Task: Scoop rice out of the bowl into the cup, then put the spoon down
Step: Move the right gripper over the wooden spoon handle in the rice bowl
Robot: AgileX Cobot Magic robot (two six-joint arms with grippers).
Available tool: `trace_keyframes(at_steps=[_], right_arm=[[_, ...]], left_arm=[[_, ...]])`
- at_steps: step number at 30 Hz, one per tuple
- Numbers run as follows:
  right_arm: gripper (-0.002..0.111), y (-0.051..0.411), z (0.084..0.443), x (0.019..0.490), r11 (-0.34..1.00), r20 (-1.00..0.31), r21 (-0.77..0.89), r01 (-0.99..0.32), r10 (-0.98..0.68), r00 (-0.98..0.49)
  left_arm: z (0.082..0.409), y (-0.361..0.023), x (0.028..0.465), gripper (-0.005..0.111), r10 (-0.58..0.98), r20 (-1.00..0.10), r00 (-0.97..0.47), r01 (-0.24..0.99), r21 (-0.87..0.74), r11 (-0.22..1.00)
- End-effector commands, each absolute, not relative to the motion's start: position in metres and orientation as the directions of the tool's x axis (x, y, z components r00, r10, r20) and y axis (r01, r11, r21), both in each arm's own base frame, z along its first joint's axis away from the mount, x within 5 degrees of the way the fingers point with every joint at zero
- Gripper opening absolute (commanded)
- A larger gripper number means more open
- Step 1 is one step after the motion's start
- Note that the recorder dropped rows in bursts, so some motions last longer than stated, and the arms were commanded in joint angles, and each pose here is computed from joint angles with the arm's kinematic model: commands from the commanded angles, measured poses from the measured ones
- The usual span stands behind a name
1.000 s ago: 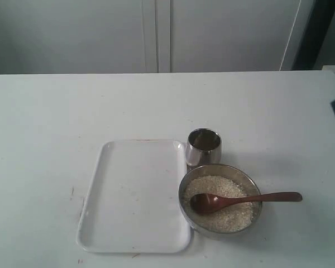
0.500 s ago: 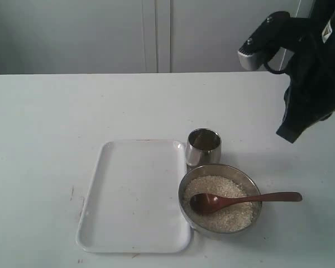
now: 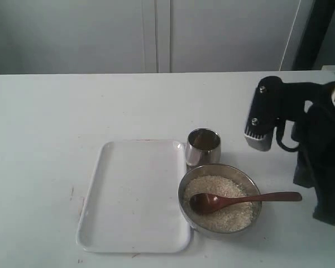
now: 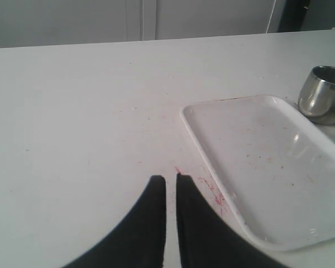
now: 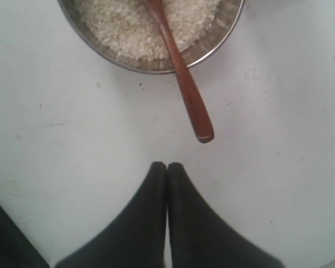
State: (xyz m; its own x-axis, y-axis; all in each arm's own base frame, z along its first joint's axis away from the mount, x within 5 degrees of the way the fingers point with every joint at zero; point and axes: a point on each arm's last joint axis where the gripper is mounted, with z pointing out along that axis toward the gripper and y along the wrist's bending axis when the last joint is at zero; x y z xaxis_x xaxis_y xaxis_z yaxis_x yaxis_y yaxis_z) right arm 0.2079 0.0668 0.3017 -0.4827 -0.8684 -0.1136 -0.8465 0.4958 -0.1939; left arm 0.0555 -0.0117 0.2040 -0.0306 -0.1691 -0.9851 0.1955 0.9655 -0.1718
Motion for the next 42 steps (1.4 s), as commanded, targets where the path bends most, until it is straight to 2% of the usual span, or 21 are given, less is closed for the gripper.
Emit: trace_keyframes(at_steps=[1, 8, 10, 15, 17, 22, 29, 42], right_arm=[[0.0, 0.064, 0.295, 0.197, 0.477, -0.092, -0.189, -0.858, -0.879, -0.468], [0.001, 0.063, 0.278, 0.196, 0.472, -0.095, -0.191, -0.861, -0.881, -0.463], [0.008, 0.063, 0.277, 0.196, 0.47, -0.096, -0.192, -0.861, -0.882, -0.46], [0.045, 0.065, 0.278, 0.198, 0.422, -0.113, -0.21, -0.882, -0.907, -0.407], [0.055, 0.066, 0.278, 0.199, 0.432, -0.129, -0.207, -0.878, -0.902, -0.413], [0.056, 0.07, 0.278, 0.198, 0.439, -0.168, -0.185, -0.879, -0.896, -0.412], [0.056, 0.073, 0.27, 0.203, 0.227, -0.107, -0.186, -0.956, -0.972, -0.21], [0.056, 0.08, 0.246, 0.223, 0.194, -0.077, -0.148, -0.97, -0.98, -0.184]], left_arm=[[0.206, -0.012, 0.055, 0.014, -0.186, -0.982, -0.026, 0.198, -0.188, 0.962], [0.206, -0.012, 0.055, 0.014, -0.186, -0.982, -0.026, 0.198, -0.188, 0.962], [0.206, -0.012, 0.055, 0.014, -0.186, -0.982, -0.026, 0.198, -0.188, 0.962], [0.206, -0.012, 0.055, 0.014, -0.186, -0.982, -0.026, 0.198, -0.188, 0.962], [0.206, -0.012, 0.055, 0.014, -0.186, -0.982, -0.026, 0.198, -0.188, 0.962], [0.206, -0.012, 0.055, 0.014, -0.186, -0.982, -0.026, 0.198, -0.188, 0.962], [0.206, -0.012, 0.055, 0.014, -0.186, -0.982, -0.026, 0.198, -0.188, 0.962], [0.206, -0.012, 0.055, 0.014, -0.186, -0.982, -0.026, 0.198, -0.188, 0.962]])
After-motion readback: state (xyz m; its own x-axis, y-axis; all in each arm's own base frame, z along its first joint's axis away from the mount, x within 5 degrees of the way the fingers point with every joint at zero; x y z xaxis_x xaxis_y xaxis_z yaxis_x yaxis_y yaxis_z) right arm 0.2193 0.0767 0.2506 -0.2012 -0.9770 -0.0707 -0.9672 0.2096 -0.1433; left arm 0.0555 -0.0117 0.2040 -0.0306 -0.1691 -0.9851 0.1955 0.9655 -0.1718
